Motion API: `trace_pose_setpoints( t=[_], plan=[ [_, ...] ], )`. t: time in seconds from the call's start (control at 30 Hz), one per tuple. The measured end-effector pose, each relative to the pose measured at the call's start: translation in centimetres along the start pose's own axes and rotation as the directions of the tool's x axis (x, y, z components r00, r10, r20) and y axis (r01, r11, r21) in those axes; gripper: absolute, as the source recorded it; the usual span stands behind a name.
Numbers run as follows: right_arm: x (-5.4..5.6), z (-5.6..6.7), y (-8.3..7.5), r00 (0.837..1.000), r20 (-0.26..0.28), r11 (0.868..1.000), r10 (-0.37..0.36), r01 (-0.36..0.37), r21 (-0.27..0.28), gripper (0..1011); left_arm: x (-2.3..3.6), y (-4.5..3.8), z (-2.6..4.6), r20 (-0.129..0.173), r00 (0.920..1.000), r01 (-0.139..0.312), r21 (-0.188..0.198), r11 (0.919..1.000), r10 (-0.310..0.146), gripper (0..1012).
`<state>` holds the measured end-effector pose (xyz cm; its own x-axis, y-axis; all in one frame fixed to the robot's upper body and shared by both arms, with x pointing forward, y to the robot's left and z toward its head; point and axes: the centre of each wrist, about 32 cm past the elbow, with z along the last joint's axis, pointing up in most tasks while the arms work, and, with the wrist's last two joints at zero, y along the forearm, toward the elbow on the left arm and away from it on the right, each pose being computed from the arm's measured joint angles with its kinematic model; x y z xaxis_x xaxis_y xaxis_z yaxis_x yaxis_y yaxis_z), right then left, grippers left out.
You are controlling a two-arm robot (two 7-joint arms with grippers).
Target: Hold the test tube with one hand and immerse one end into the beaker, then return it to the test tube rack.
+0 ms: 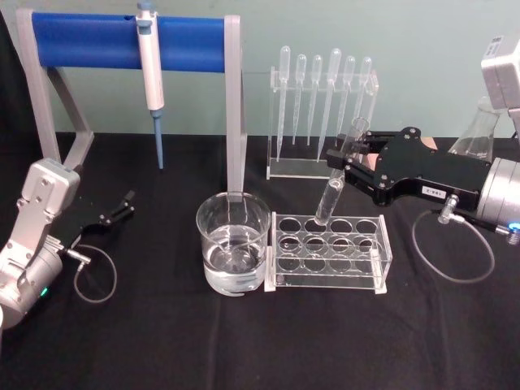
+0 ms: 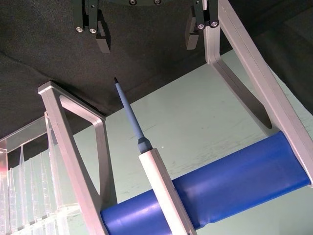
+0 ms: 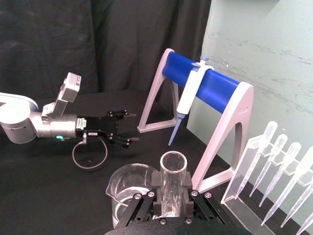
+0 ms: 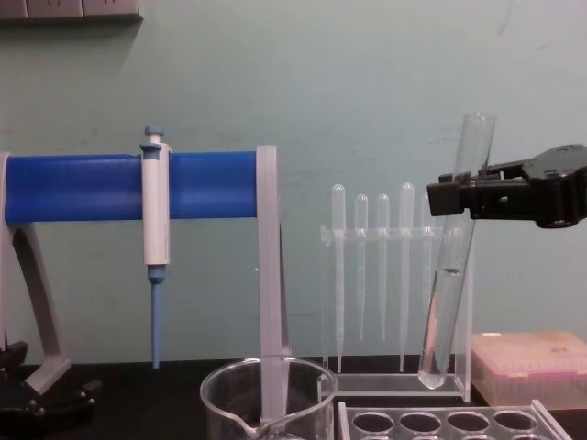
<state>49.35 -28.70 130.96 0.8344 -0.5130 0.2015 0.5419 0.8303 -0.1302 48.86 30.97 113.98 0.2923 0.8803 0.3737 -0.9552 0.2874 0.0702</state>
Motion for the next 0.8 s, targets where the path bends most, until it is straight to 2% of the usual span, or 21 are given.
trace_pose_setpoints(
  t=[0.8],
  plan=[
    [0.0,0.0,0.0,1.0,0.0,1.0,0.0,0.0,0.0,236,0.0,0.0,0.0,0.0,1.0,0.0,0.0,1.0,0.0,1000]
  ],
)
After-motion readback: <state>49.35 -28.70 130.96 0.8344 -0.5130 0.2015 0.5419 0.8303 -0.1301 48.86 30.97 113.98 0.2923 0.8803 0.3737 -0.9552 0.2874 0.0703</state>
